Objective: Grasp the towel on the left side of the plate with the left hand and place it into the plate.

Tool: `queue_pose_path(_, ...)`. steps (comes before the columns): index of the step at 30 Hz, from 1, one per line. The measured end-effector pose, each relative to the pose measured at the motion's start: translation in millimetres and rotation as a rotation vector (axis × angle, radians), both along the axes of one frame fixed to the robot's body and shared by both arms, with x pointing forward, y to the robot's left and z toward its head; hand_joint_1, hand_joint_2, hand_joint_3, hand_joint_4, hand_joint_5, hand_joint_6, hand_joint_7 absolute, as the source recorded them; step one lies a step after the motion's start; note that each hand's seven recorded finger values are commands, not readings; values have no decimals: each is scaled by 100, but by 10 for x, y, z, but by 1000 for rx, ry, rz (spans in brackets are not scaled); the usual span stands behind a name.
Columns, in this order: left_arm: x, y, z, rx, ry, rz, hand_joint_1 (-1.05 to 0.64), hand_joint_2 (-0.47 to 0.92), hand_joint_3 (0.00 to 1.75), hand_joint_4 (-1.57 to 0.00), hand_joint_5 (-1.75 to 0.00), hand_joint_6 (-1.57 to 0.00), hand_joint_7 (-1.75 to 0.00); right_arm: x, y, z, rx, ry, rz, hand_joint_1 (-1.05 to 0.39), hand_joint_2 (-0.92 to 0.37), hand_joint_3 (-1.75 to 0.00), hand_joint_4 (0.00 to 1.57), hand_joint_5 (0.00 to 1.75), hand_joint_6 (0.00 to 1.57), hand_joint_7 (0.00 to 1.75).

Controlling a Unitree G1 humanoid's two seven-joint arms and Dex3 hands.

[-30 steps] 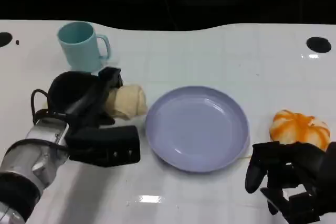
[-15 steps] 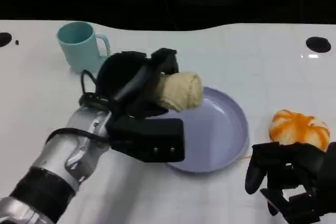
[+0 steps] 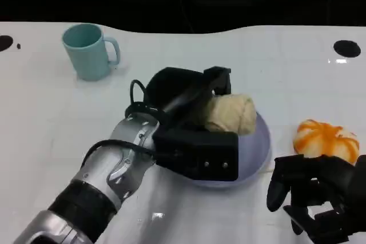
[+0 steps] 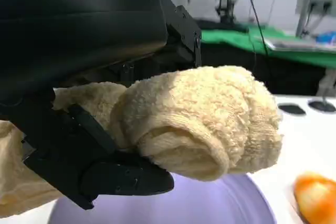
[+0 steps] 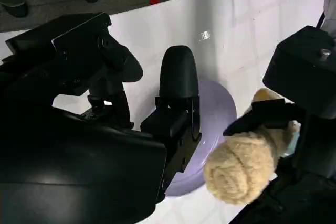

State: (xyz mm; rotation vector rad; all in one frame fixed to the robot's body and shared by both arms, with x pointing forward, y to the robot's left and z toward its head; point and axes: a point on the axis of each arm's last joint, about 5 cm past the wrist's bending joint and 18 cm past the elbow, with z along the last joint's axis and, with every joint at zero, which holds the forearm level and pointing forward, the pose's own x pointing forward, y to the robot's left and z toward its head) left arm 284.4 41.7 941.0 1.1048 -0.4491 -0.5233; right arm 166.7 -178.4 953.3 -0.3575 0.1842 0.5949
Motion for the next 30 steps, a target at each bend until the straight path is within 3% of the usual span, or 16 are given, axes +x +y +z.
queue_pose_path(1,-1,-3,2,2,17,-8,-33,91,11,-54,-131,-70,-29,0,0,0,0,0,0,5,-60,-106,70,169,68,142)
queue_pose_path(3,-2,2,5,32,47,-26,-42,92,9,-36,-77,-52,-8,0,0,0,0,0,0,4,-60,-105,69,169,68,142)
queue_pose_path(4,-4,7,7,54,62,-34,-46,92,7,-32,-62,-45,-4,0,0,0,0,0,0,4,-60,-105,69,169,68,142)
queue_pose_path(7,-2,25,31,91,81,-32,-60,92,6,-16,-40,-26,0,0,0,1,0,0,0,4,-60,-105,69,168,68,142)
queue_pose_path(12,-11,38,84,115,73,-34,-74,92,9,-7,-37,-11,0,0,1,2,2,0,1,4,-60,-105,69,170,68,142)
queue_pose_path(21,-30,186,226,113,60,-47,-78,92,12,-6,-43,-15,-3,0,1,3,1,-1,3,4,-59,-107,69,171,68,142)
queue_pose_path(27,-111,428,341,-27,131,-54,-62,92,14,-18,-56,-28,-8,3,2,4,1,-1,3,4,-59,-107,69,170,68,143)
queue_pose_path(30,-176,575,365,-98,163,-52,-53,92,17,-37,-66,-40,-13,1,4,3,2,-1,4,4,-59,-107,69,170,68,143)
